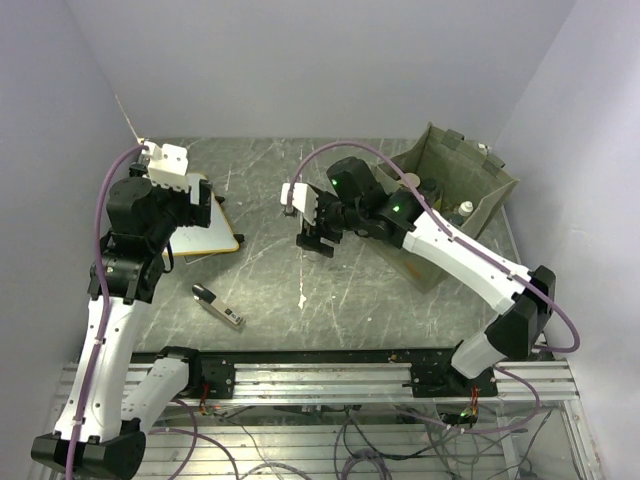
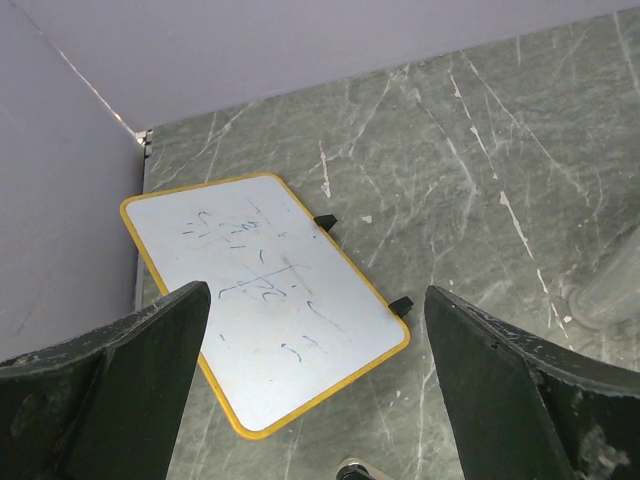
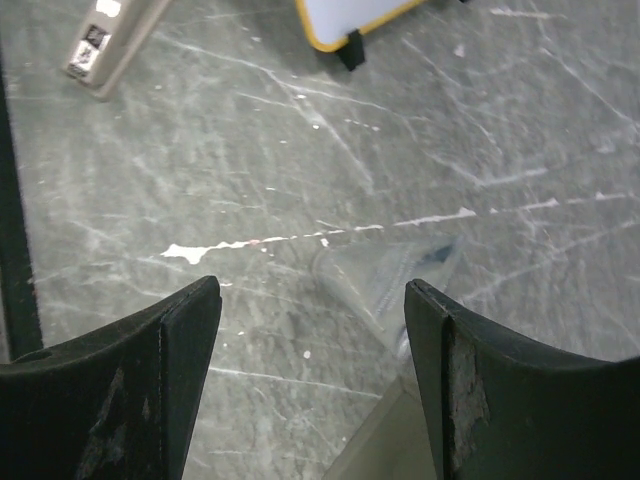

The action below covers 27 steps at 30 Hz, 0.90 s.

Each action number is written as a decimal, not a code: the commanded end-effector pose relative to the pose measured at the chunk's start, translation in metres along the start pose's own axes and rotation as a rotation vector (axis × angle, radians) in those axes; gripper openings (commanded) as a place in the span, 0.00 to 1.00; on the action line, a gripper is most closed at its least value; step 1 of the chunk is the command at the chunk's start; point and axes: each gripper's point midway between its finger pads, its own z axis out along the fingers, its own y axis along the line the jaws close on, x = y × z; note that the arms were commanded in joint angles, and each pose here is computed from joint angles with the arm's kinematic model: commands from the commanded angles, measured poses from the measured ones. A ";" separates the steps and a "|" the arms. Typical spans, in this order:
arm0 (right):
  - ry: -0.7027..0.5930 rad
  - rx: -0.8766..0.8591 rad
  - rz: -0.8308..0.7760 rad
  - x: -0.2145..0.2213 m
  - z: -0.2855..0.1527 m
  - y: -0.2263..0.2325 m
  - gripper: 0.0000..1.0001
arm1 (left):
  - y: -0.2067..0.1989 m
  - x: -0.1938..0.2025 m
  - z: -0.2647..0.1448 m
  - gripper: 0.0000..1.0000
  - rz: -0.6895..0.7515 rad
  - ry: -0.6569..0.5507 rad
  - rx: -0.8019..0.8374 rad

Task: Place the personal care products into the canvas bag
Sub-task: Pick up the care product from the center of the board.

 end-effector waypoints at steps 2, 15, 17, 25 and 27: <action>0.041 0.185 0.080 0.006 0.002 -0.043 0.74 | -0.004 -0.008 -0.003 0.99 0.001 -0.055 0.035; 0.202 0.243 0.254 0.051 0.024 -0.069 0.71 | -0.011 -0.011 -0.005 0.99 0.010 -0.072 0.079; 0.219 0.240 0.273 0.058 0.026 -0.071 0.70 | -0.012 -0.011 -0.005 0.99 0.010 -0.071 0.084; 0.235 0.145 0.341 0.076 0.044 -0.058 0.53 | -0.014 -0.011 -0.007 0.99 0.012 -0.080 0.095; 0.236 0.138 0.353 0.078 0.047 -0.058 0.50 | -0.014 -0.011 -0.007 0.99 0.013 -0.083 0.098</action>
